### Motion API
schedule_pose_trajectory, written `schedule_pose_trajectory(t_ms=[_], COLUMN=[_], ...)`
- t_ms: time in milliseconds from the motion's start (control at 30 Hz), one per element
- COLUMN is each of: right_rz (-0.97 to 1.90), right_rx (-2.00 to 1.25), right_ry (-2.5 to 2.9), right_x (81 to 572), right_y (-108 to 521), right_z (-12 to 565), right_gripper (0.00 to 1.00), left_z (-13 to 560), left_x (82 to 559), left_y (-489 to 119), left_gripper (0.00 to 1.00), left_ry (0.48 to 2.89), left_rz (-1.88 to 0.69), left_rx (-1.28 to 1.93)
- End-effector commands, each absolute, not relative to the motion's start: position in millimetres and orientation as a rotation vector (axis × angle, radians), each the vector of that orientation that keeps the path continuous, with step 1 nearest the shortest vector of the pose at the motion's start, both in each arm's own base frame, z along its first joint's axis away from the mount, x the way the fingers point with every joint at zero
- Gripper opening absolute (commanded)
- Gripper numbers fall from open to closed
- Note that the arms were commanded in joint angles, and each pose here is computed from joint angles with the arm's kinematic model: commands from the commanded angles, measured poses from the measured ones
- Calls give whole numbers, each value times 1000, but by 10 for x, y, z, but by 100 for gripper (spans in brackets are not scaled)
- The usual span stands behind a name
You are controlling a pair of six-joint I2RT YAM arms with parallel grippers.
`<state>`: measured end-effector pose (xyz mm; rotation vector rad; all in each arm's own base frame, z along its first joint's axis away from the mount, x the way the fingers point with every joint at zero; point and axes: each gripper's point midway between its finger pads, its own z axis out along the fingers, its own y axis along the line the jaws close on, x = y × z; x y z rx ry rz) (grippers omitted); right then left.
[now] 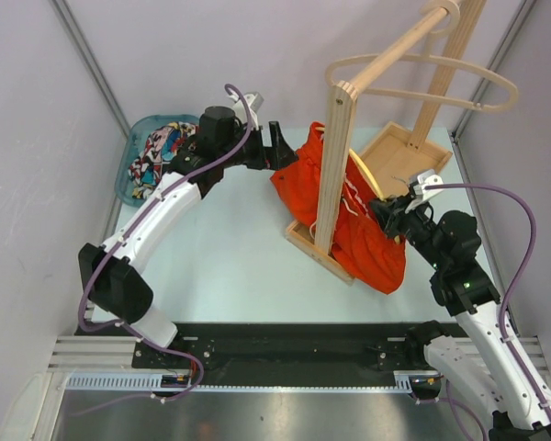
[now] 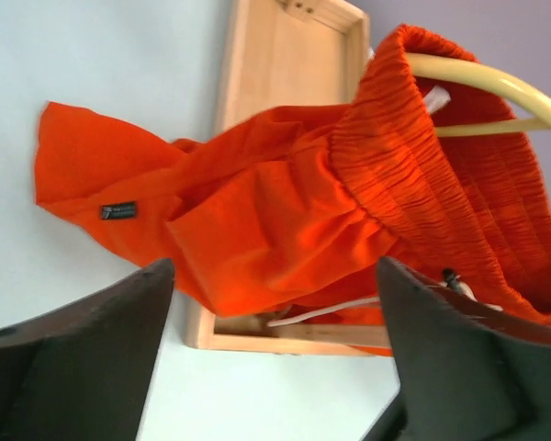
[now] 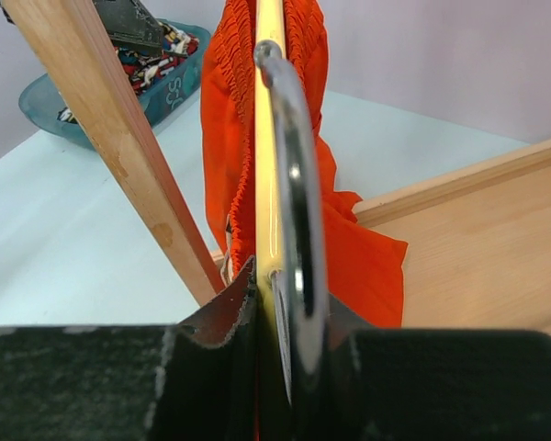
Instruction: Remove the shorts from the hanger
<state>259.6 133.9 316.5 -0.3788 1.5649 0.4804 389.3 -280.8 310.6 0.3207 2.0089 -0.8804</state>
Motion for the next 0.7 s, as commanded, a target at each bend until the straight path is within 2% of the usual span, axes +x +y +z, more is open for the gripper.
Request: schedule_pose_trajectory(t_ms=[0,167,400,533,567,667], right_rz=[501,513,558,579,583,579], right_rx=[-339,-348,-379,-381,-383,-381], right_ry=[1392,1393,1387,1347,1349,1344], right_x=[2578,2553,2507,2480,2475,2462], right_y=[1333,1351,1424,1446,1454,1439], right_z=[3678,3674,3679,3780,3776,3788], right_gripper=[0,0,0,0,0,0], left_z=[3322,3458,3486,3358,3382,3359], left_x=[3872,3858,4070,4190,4208,4244], left_y=[-2974,-3125,-3389,-3523,-3528,-3505], left_gripper=[100,100,100,100,97,67], left_ry=[1923,1846,1821,1827,1815,1825], left_rz=[-992,-1099,-1182,-1228,-1230,-1212], left_rx=[391,426,514,544,547,523])
